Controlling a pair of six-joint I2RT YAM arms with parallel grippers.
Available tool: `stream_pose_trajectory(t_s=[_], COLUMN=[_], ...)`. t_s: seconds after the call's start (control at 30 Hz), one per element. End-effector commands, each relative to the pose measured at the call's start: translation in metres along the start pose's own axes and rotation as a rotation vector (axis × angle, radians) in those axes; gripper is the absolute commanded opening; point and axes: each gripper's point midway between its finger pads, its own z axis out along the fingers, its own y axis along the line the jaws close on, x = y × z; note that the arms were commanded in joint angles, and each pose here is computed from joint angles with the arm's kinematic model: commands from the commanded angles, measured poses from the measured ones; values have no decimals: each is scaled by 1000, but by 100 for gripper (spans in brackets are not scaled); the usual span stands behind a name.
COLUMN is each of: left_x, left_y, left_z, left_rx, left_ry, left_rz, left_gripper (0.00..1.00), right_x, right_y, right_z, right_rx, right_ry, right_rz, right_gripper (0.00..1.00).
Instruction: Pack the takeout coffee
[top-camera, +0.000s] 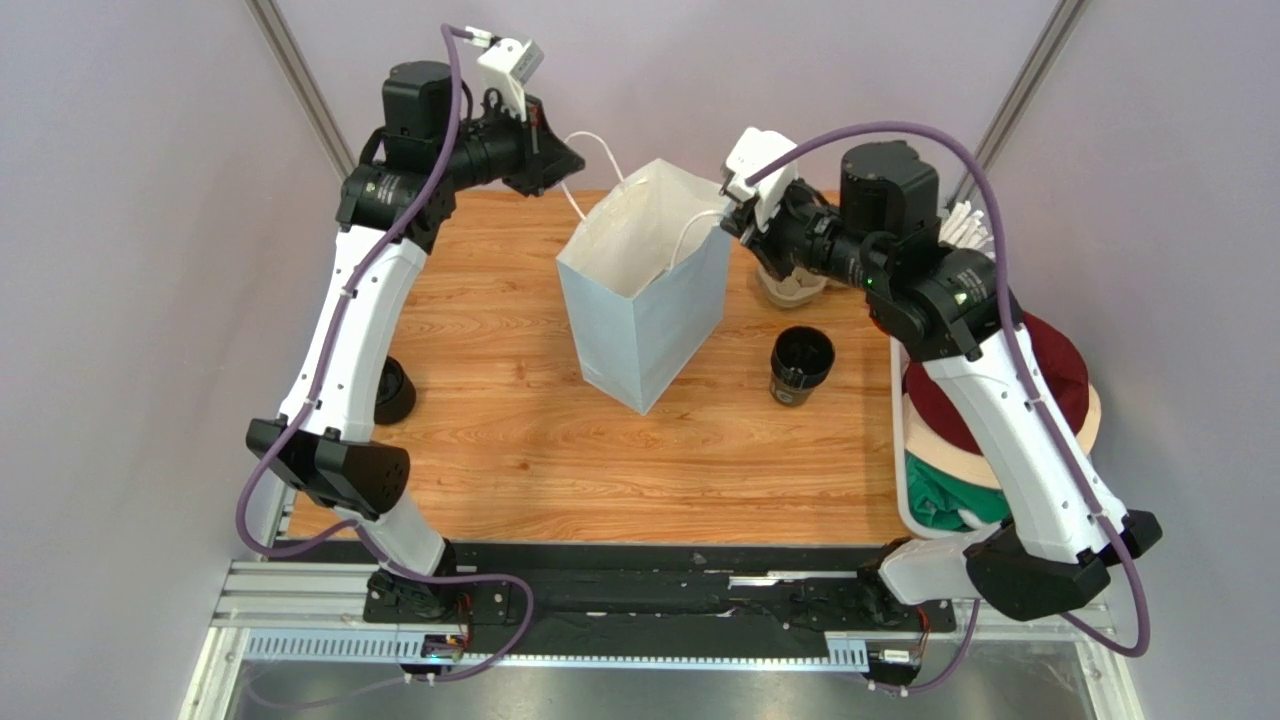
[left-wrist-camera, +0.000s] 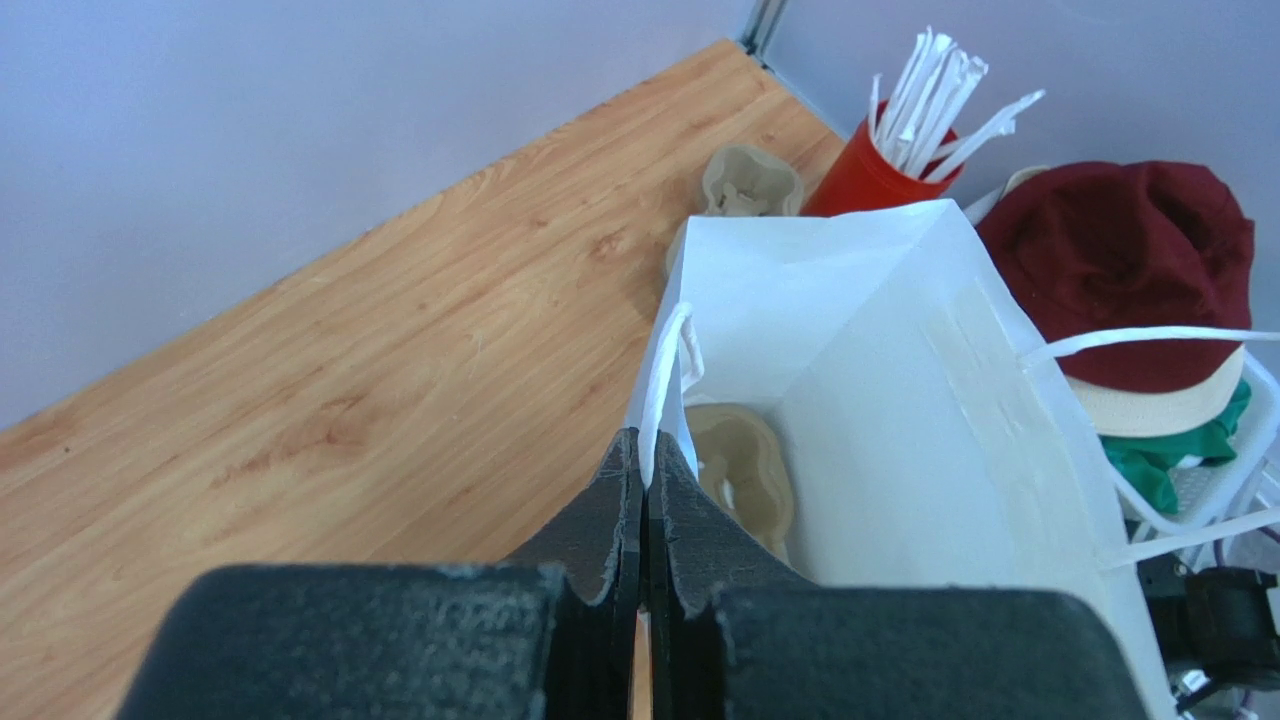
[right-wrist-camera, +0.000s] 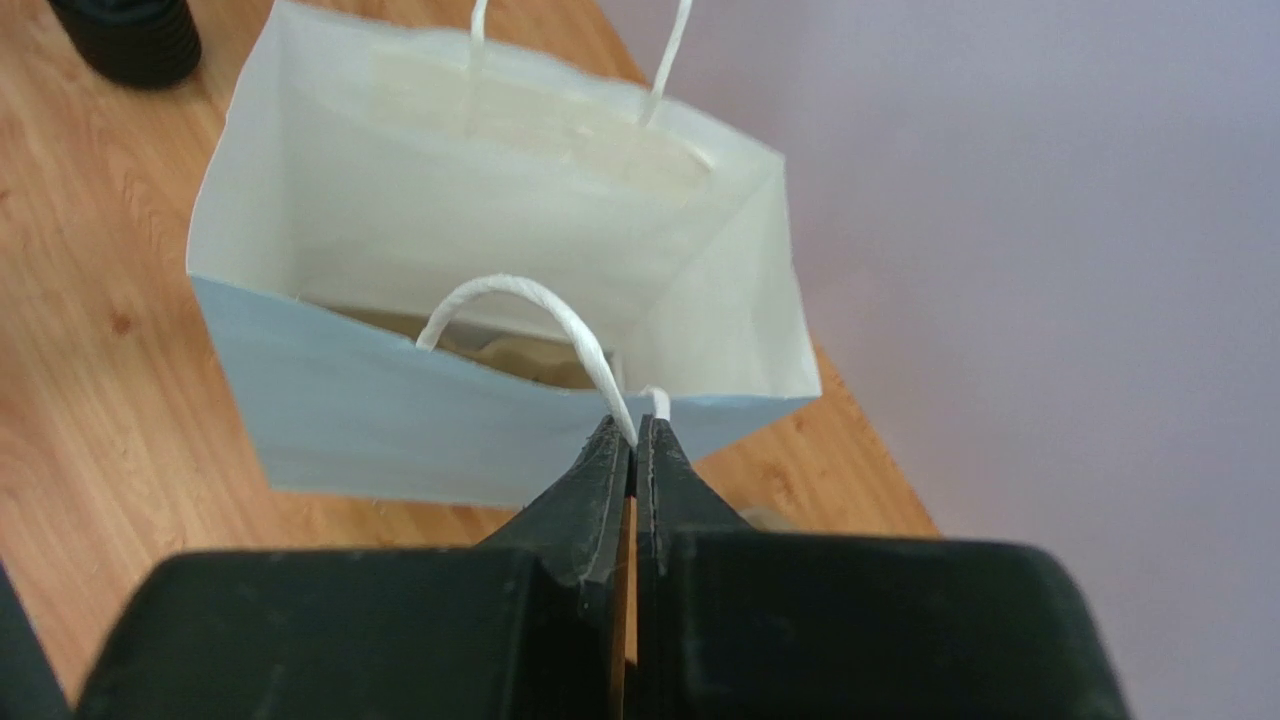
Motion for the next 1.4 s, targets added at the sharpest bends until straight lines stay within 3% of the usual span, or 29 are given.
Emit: stream_pose_trajectory(t_s=[0.0,0.07,0.2,0.47,0.73,0.93,1.17,1.37], left_x=[48,98,122,59,17,44,94,118], left_y=[8,16,26,18,3,-14,-36,-66], left_z=[9,20,27,14,5,1,-18,-41], left_rx=[14,19,4,-10,45,164,269,364], left_ry=[80,166,212,106,26,69,132,140], left_rz=[-27,-82,-80,19,132,188,260,324], left_gripper=[0,0,0,0,0,0,0,0], right_x=[38,76,87,66,97,160,201,215], right_y=[30,57,65,57,100,160,225,237], right_z=[19,31,41,37,23,13,-4,-9], right_rx=[-87,-142,-139,-129,-261,-406,-558,-575], right_ry=[50,120,136,101,160,275,339,367], right_rz=[60,77,82,91,62,26,-36,-72], right_gripper=[0,0,0,0,0,0,0,0])
